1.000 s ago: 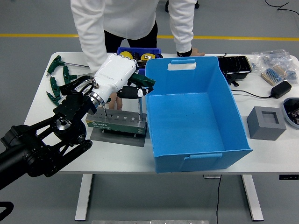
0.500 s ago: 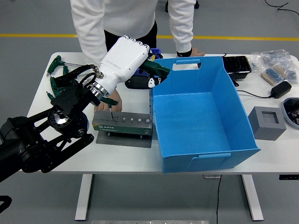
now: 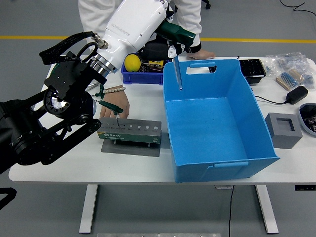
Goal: Lift tool from toolbox,place it in box,lift tool from toolbox,place it in box
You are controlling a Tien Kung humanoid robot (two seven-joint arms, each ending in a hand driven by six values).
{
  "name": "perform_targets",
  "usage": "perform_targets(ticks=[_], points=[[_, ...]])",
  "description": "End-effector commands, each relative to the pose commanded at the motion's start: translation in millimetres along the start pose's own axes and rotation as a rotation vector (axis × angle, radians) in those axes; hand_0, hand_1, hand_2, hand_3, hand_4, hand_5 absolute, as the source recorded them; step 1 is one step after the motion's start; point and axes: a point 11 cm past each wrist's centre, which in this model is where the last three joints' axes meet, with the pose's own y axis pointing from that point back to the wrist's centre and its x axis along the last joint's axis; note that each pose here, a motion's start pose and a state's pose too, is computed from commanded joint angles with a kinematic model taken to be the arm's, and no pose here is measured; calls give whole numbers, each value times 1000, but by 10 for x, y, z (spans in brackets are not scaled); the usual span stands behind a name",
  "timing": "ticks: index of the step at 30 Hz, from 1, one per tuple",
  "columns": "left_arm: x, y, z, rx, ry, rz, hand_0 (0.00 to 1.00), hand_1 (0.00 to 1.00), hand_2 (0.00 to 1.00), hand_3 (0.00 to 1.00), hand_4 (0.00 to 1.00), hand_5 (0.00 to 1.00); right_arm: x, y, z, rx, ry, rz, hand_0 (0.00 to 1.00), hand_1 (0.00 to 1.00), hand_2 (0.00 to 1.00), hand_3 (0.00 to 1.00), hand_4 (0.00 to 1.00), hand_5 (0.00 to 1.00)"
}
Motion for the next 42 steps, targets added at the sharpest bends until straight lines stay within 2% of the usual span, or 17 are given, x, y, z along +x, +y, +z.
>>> perform_targets(ticks=[3,7,10,12,15,19,20,25,26,31,32,37,38,42], points=[[-45,-23,114,-8,63,7,243,2,2,7,749,447,3,0,-9,1,4,0,726,684,780,757,938,870],[-307,-4,191,24,187,-52,243,2,2,7,749,447,8,0,-6,0,7,1,726,684,780,757,938,870],[-686,77,199,93,305,-141,241,2,2,8,750,450,6,0,0,-2,4,1,727,684,780,757,938,870],[-887,132,238,106,323,-192,241,2,2,8,750,450,11,0,-11,-1,4,2,727,684,780,757,938,870],[-1089,194,310,99,325,-247,241,2,3,10,749,447,17,1,-21,1,4,4,725,682,780,758,938,870],[-1239,241,432,65,320,-296,241,2,3,10,749,447,24,1,-29,4,4,5,725,682,780,758,938,870],[-1274,247,470,49,316,-313,299,71,111,134,769,472,25,1,-32,5,4,5,725,682,780,757,938,869],[-1418,267,642,-39,300,-402,299,71,111,134,769,472,29,1,-40,6,6,5,725,682,780,757,938,869],[-1449,266,677,-56,297,-419,536,485,549,518,885,601,30,1,-44,7,7,5,724,682,779,757,937,869],[-1473,198,731,-97,287,-427,536,485,549,518,885,601,34,2,-60,11,8,6,724,682,779,757,937,869],[-1448,159,732,-111,282,-418,683,643,719,630,935,634,37,2,-62,11,7,6,724,682,779,756,937,868],[-1352,48,759,-183,251,-409,683,643,719,630,935,634,43,2,-64,12,6,8,724,682,779,756,937,868],[-1343,32,753,-189,245,-408,735,723,800,631,938,614,44,2,-66,12,6,8,724,682,778,756,937,868],[-1298,-22,698,-194,227,-389,735,723,800,631,938,614,47,2,-70,12,9,9,724,682,778,756,937,868]])
